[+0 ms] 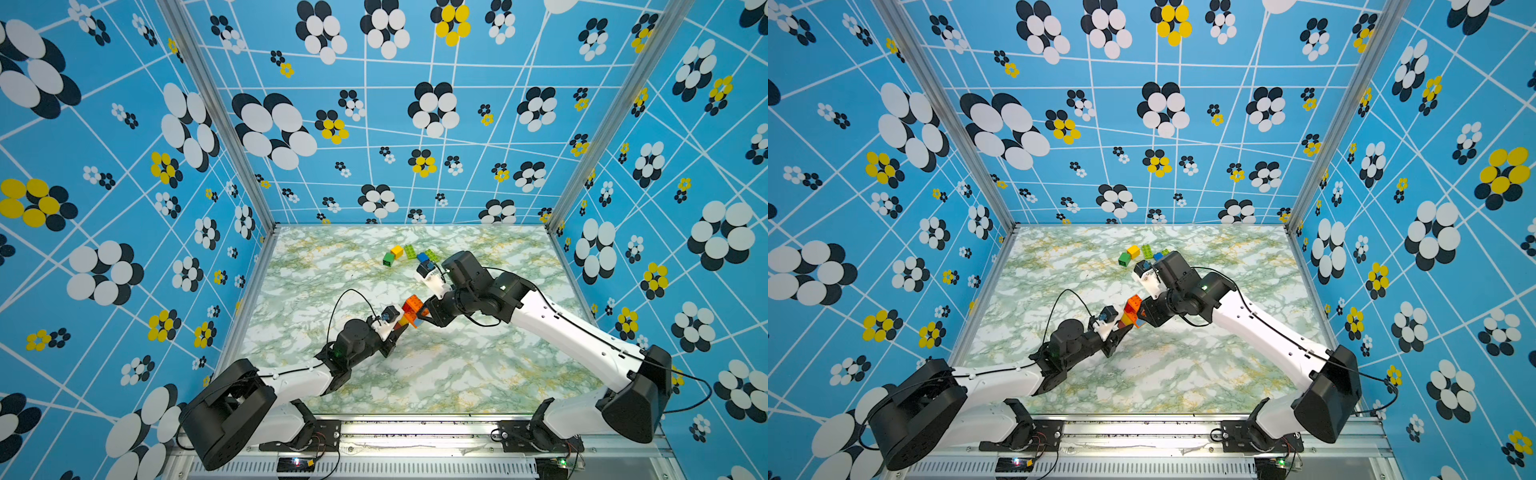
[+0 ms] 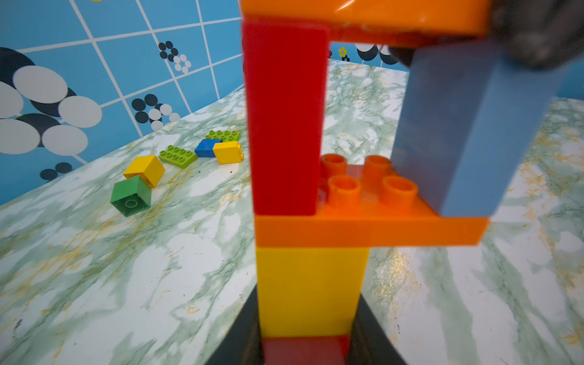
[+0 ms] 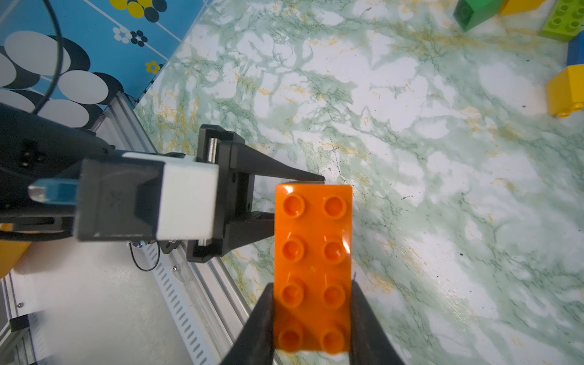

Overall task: Assemble the letter p with lego
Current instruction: Pick up the lego brick from the center of the board.

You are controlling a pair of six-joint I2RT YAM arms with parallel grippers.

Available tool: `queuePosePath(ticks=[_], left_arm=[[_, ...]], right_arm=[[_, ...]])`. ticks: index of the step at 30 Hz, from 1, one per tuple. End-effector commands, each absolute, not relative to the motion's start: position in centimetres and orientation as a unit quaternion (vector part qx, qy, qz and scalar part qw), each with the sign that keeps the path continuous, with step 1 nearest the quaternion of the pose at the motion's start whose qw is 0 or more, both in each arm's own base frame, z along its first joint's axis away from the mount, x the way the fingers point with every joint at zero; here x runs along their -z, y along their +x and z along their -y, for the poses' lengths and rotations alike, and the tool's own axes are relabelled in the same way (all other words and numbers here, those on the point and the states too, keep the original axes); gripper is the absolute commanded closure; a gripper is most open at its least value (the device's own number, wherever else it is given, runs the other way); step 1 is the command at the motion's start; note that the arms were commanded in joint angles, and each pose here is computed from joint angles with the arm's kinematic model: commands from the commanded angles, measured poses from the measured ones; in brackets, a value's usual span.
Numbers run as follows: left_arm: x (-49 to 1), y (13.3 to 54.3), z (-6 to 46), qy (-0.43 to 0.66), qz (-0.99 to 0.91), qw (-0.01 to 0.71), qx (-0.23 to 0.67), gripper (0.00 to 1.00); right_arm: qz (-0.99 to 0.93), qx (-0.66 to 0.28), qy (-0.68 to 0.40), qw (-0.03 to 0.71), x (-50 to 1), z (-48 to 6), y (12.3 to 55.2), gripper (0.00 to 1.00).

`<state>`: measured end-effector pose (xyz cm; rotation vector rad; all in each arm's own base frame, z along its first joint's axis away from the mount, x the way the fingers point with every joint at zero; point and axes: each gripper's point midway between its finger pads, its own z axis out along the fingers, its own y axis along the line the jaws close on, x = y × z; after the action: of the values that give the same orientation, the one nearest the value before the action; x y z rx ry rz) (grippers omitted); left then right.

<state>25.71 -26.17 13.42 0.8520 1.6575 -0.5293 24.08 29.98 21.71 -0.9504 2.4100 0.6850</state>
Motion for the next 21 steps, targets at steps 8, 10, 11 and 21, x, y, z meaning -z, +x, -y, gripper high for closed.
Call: queuePosePath(ticks=[8, 10, 11, 21], left_arm=[[-16.9, 26.2, 26.5, 0.357, -0.671, 0.614, 0.214, 0.70], [-16.8, 26.3, 26.4, 0.355, -0.673, 0.613, 0.213, 0.70], [-16.7, 26.3, 26.4, 0.353, -0.675, 0.611, 0.214, 0.70], [-15.0, 26.9, 26.4, 0.339, -0.698, 0.594, 0.210, 0.70]], right_arm=[[-0.880, -0.234, -0.372, 0.182, -20.0, -29.8, 22.3, 0.78], [-0.878, -0.237, -0.371, 0.187, -20.3, -29.9, 22.4, 0.73], [-0.878, -0.239, -0.369, 0.191, -20.5, -30.0, 22.5, 0.70], [-0.867, -0.237, -0.357, 0.253, -23.1, -29.6, 23.5, 0.35]])
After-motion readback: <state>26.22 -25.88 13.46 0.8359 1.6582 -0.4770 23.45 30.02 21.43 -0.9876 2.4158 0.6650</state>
